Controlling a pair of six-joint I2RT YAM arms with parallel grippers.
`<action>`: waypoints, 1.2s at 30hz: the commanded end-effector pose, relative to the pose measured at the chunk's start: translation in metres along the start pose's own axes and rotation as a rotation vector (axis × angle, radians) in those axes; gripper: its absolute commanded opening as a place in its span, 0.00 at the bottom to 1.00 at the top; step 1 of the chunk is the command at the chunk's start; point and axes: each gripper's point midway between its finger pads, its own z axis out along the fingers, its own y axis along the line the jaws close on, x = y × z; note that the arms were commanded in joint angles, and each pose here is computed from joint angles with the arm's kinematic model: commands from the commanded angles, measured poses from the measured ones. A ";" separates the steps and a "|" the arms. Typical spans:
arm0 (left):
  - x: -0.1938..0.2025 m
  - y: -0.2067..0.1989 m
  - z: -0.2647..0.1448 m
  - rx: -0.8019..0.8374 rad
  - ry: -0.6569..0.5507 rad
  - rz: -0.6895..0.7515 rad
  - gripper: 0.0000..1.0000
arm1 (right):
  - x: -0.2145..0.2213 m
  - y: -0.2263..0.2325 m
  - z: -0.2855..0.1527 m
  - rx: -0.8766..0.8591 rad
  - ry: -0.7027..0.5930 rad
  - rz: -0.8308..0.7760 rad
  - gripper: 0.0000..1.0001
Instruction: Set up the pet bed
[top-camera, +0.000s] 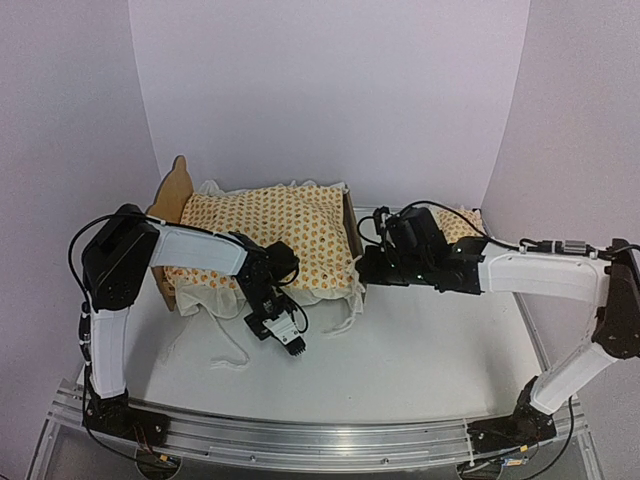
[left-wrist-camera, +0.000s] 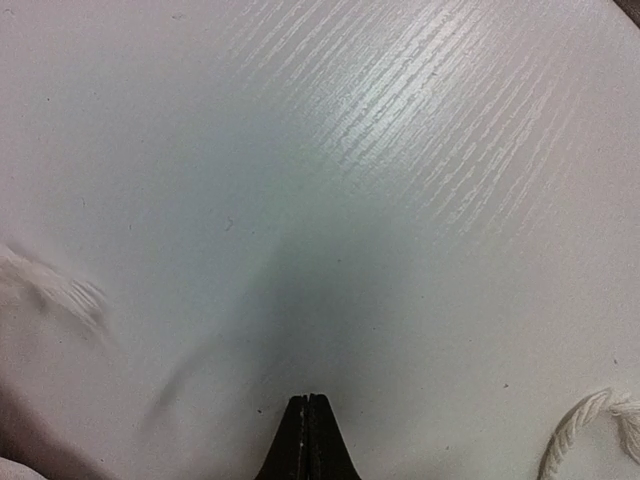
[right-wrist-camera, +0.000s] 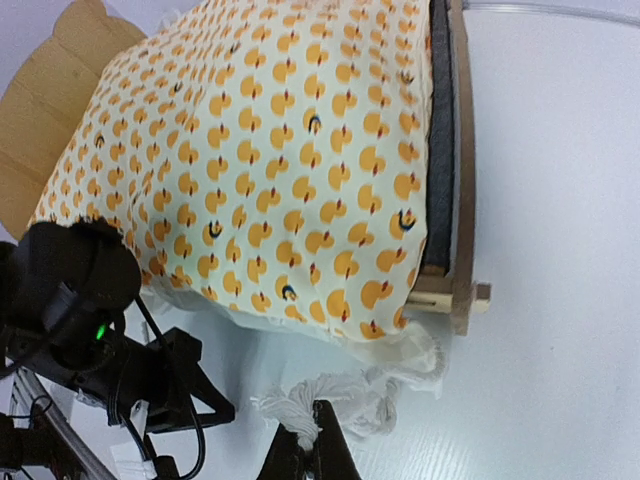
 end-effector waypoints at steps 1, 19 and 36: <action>-0.007 -0.013 -0.013 0.022 -0.014 -0.035 0.00 | -0.039 -0.015 -0.025 0.166 -0.091 -0.086 0.00; -0.113 0.107 -0.041 -0.347 -0.354 -0.346 0.31 | -0.044 0.003 -0.004 0.072 -0.025 -0.023 0.00; -0.108 0.133 -0.067 -0.308 -0.703 -1.285 0.39 | -0.054 0.011 -0.010 0.087 -0.093 0.074 0.00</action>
